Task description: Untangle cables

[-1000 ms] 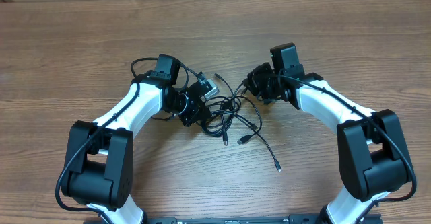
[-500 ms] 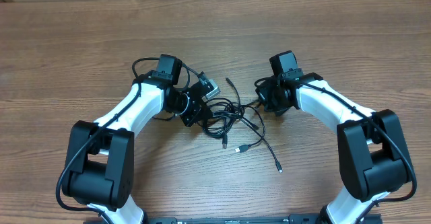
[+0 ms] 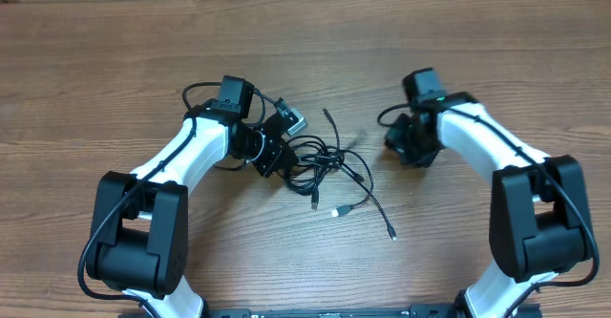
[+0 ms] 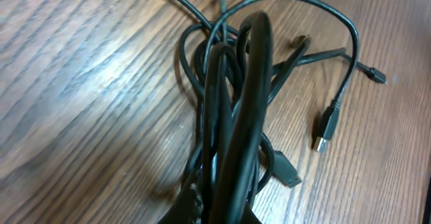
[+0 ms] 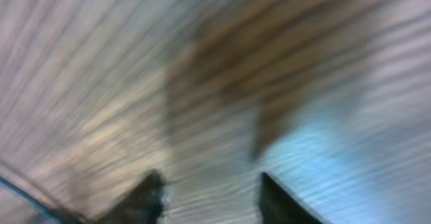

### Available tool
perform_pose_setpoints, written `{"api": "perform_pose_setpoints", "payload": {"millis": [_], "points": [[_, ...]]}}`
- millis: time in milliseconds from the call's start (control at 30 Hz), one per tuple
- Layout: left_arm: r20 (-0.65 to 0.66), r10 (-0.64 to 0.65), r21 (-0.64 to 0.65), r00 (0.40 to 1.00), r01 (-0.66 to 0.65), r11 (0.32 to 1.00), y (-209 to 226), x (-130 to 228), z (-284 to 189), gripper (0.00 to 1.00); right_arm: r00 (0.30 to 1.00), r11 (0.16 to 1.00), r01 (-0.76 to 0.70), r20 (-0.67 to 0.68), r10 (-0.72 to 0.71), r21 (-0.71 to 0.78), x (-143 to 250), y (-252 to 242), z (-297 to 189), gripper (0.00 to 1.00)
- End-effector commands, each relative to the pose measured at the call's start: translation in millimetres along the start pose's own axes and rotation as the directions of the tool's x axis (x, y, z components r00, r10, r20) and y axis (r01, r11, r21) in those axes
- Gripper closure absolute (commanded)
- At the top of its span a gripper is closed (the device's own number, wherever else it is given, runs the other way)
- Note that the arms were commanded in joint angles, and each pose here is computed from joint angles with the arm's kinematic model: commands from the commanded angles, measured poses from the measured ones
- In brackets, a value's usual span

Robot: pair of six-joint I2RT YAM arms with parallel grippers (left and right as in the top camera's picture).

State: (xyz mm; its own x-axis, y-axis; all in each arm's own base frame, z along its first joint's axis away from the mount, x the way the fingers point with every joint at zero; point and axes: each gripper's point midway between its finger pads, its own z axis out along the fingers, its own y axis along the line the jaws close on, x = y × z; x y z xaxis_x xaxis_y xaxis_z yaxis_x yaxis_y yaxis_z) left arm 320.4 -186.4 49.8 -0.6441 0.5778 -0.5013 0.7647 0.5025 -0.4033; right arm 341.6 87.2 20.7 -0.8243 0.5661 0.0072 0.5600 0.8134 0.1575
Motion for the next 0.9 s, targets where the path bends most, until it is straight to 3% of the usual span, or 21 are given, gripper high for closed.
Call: {"api": "perform_pose_setpoints", "payload": {"millis": [0,100,233,400,500,600,700,867], "points": [[0.038,0.002,-0.011,0.999,-0.001,1.0,-2.1,-11.6,-10.2,0.96,0.991,0.991,0.133,0.022,-0.133,-0.012,-16.4,8.9,-22.7,0.48],[0.048,-0.022,-0.016,0.999,0.023,1.0,-0.6,-14.0,-10.3,0.96,0.973,0.974,0.223,-0.047,-0.225,-0.051,-5.6,16.7,-41.0,0.47],[0.068,-0.081,-0.022,0.994,0.083,0.996,2.1,-19.0,-10.7,0.96,0.898,0.893,0.374,-0.143,-0.416,-0.249,27.7,43.9,-56.3,0.42],[0.101,-0.231,-0.021,0.968,0.234,0.972,6.7,-26.0,-11.8,0.96,0.871,0.867,0.352,-0.215,-0.441,-0.354,52.2,56.2,-63.6,0.4],[0.115,-0.3,-0.016,0.947,0.304,0.953,8.4,-29.2,-12.2,0.96,0.861,0.85,0.343,-0.228,-0.454,-0.399,61.0,65.9,-66.6,0.44],[0.127,-0.37,-0.009,0.92,0.374,0.927,10.4,-31.3,-13.1,0.96,0.869,0.858,0.316,-0.238,-0.433,-0.405,68.1,75.8,-66.2,0.6],[0.133,-0.444,-0.002,0.886,0.448,0.894,13.5,-30.5,-15.3,0.96,0.889,0.874,0.277,-0.239,-0.391,-0.4,73.9,88.0,-60.4,0.7],[0.147,-0.509,0.001,0.848,0.514,0.858,21.5,-27.8,-21.1,0.96,0.939,0.912,0.203,-0.194,-0.285,-0.355,74.0,100.8,-36.1,0.71]]}}
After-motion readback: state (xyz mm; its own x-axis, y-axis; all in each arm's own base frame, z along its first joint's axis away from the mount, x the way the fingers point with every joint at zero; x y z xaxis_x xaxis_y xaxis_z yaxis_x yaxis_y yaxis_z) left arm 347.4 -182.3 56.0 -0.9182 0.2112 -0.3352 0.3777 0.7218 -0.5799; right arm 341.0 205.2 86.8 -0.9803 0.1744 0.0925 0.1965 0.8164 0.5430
